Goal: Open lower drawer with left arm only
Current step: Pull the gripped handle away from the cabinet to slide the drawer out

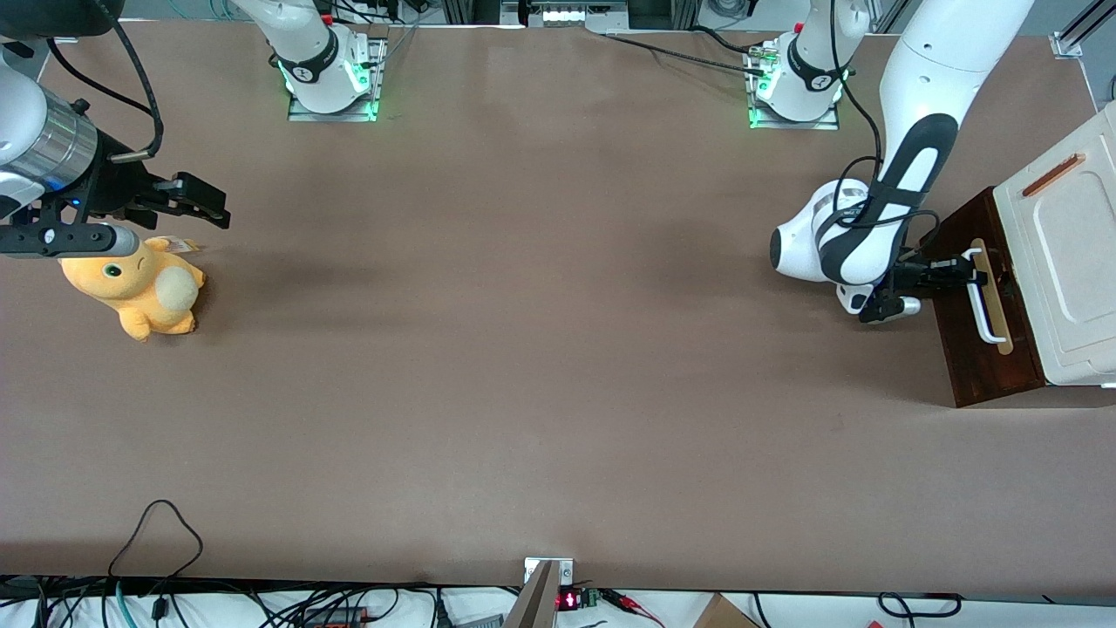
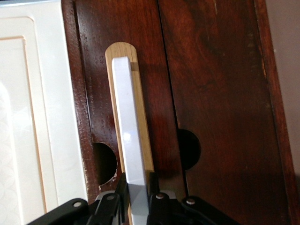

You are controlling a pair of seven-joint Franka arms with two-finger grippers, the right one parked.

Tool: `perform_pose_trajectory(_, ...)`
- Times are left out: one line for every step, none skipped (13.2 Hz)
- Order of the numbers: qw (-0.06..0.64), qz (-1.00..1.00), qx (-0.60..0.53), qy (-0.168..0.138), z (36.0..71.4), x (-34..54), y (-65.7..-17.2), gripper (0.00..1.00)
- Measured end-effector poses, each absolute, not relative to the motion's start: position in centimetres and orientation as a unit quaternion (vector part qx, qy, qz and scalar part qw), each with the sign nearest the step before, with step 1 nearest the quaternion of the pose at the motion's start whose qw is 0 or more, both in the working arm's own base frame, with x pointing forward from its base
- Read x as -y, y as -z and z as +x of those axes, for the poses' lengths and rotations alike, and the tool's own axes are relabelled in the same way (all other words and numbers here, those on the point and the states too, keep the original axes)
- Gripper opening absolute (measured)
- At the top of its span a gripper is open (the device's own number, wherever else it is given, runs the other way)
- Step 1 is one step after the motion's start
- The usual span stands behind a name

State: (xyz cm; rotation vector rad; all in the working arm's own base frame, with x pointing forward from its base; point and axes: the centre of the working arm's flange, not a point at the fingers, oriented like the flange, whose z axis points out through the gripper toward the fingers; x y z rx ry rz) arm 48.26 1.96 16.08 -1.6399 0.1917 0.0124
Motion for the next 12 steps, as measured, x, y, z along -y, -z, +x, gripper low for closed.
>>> perform_pose_trajectory(0.677, -0.731, -0.088, -0.001, 48.3, -1.4, -16.1, 0.2)
perform_pose_trajectory(0.675, -0.733, -0.089, 0.003, 48.2, -0.7, -16.1, 0.2)
perform_pose_trajectory(0.673, -0.734, -0.091, 0.006, 48.2, 0.0, -16.1, 0.2)
perform_pose_trajectory(0.672, -0.735, -0.093, 0.01, 48.1, 0.6, -16.1, 0.2)
perform_pose_trajectory(0.671, -0.735, -0.095, 0.013, 48.1, 1.2, -16.2, 0.2)
perform_pose_trajectory(0.669, -0.737, -0.097, 0.016, 48.0, 1.8, -16.2, 0.2)
perform_pose_trajectory(0.666, -0.739, -0.099, 0.018, 48.0, 2.6, -16.2, 0.2)
perform_pose_trajectory(0.663, -0.741, -0.101, 0.021, 48.0, 3.4, -16.2, 0.2)
perform_pose_trajectory(0.661, -0.742, -0.104, 0.023, 47.9, 4.0, -16.2, 0.2)
perform_pose_trajectory(0.661, -0.743, -0.105, 0.025, 47.9, 4.2, -16.2, 0.2)
perform_pose_trajectory(0.661, -0.743, -0.106, 0.025, 47.8, 4.3, -16.2, 0.2)
perform_pose_trajectory(0.661, -0.743, -0.106, 0.026, 47.8, 4.4, -16.2, 0.2)
